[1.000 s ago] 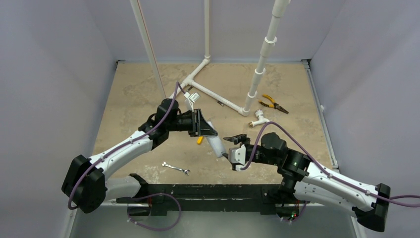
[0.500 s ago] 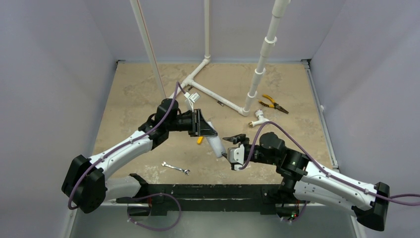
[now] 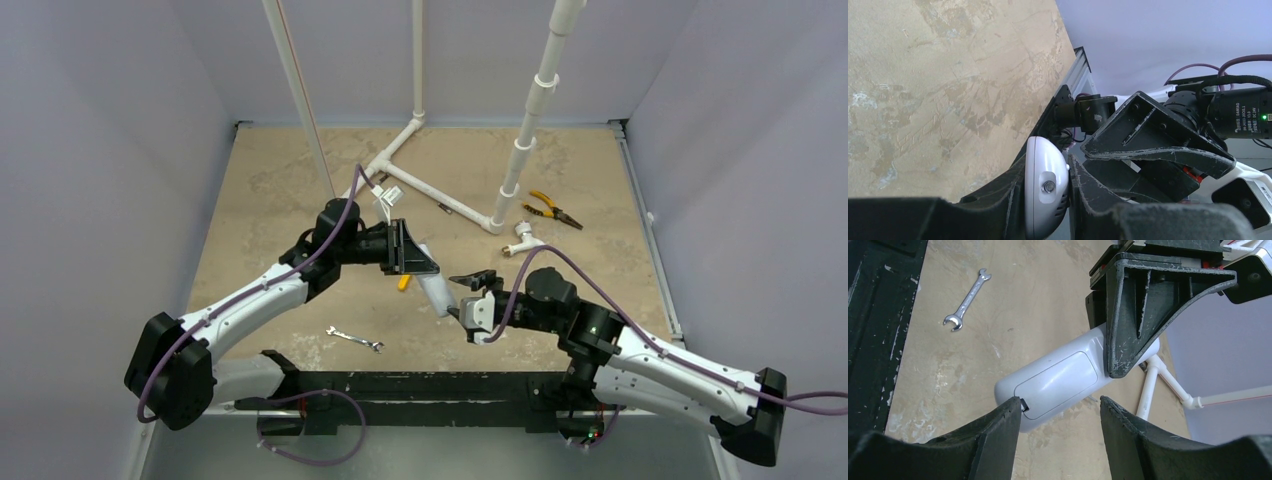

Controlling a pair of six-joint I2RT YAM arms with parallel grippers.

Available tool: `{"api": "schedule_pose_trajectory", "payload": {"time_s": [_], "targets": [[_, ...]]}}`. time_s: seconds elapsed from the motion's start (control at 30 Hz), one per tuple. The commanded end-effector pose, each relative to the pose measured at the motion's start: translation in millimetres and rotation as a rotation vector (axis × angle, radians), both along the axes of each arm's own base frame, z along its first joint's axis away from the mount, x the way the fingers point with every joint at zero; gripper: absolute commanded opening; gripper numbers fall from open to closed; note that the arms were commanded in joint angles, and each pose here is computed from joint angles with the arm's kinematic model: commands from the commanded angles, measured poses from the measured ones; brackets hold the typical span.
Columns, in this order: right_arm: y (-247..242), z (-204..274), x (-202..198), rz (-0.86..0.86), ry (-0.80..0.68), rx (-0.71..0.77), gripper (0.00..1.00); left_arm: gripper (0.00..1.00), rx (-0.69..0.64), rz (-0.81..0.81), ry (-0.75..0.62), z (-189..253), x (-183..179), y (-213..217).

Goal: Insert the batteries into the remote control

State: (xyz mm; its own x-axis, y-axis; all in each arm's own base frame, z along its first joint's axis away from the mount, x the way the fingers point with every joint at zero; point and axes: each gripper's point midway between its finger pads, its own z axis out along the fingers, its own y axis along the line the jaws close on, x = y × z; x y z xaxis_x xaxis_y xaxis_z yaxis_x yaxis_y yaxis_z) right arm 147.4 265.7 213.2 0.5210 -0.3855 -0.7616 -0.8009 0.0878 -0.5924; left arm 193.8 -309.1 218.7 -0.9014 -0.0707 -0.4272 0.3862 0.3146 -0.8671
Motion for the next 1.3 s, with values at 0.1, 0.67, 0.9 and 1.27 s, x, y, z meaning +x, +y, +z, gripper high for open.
{"api": "schedule_pose_trajectory", "payload": {"time_s": [0.1,0.67,0.9,1.27], "targets": [[0,30,4,-0.021,-0.067,0.096,0.56,0.00,-0.050,-0.027,-0.055,19,-1,-5],[-6,23,4,-0.033,-0.059,0.064,0.56,0.00,-0.050,-0.027,-0.023,16,0,-8],[-9,20,4,-0.045,-0.052,0.046,0.57,0.00,-0.062,-0.037,-0.009,16,0,-10],[-14,18,4,-0.058,-0.052,0.033,0.57,0.00,-0.064,-0.045,0.003,14,2,-13]]}}
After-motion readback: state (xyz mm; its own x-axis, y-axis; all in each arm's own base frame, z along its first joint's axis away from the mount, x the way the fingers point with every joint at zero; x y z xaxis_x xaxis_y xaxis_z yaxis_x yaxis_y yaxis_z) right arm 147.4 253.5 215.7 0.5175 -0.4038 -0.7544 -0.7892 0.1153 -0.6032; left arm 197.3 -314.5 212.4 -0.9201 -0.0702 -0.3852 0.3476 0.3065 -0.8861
